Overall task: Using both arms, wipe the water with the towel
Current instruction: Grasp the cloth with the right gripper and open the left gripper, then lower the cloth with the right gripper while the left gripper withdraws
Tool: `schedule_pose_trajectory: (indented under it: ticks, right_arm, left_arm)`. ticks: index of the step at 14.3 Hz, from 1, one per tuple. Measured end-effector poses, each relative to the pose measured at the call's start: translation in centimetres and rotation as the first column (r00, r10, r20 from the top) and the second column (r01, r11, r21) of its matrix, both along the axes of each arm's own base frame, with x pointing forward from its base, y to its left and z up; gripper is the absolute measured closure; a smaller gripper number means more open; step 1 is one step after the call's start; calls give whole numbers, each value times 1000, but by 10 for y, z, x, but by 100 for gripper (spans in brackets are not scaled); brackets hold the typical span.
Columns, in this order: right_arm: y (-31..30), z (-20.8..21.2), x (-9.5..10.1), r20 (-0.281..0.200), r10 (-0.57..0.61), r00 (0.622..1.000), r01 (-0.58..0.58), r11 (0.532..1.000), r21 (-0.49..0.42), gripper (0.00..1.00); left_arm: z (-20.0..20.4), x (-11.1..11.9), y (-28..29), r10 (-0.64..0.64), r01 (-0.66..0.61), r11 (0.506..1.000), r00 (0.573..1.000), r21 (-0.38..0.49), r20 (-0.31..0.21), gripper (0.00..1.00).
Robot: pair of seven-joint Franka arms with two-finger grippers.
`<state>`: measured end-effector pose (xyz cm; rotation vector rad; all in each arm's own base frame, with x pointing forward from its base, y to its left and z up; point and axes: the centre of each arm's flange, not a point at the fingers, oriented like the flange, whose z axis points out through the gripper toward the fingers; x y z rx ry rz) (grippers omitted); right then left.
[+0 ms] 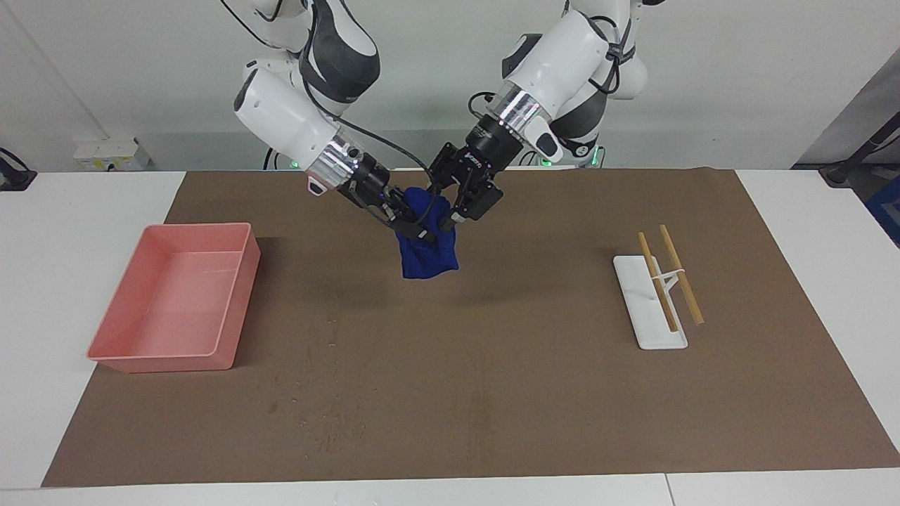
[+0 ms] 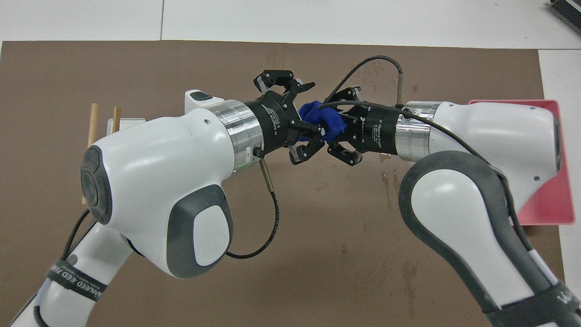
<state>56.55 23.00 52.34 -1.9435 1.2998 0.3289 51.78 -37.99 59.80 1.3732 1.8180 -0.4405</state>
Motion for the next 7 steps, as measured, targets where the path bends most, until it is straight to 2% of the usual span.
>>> schedule_pose_trajectory:
  ticks: [1,4,6,7]
  right_arm:
    - [-2,-3,-3,-1,68,998,-68,997,-42,79]
    - [-11,-14,-12,-6,254,967,-252,954,-160,79]
    - [-22,-21,-18,-3,409,913,-396,883,-252,79]
    - [-32,-27,-22,-19,500,866,-480,819,-313,79]
  left_arm:
    - [0,1,3,-11,11,1000,1000,10,1,2]
    - [3,10,25,-87,84,992,996,90,29,0]
    - [5,25,55,-166,148,964,984,221,65,0]
    - [6,33,72,-209,178,939,975,294,80,0]
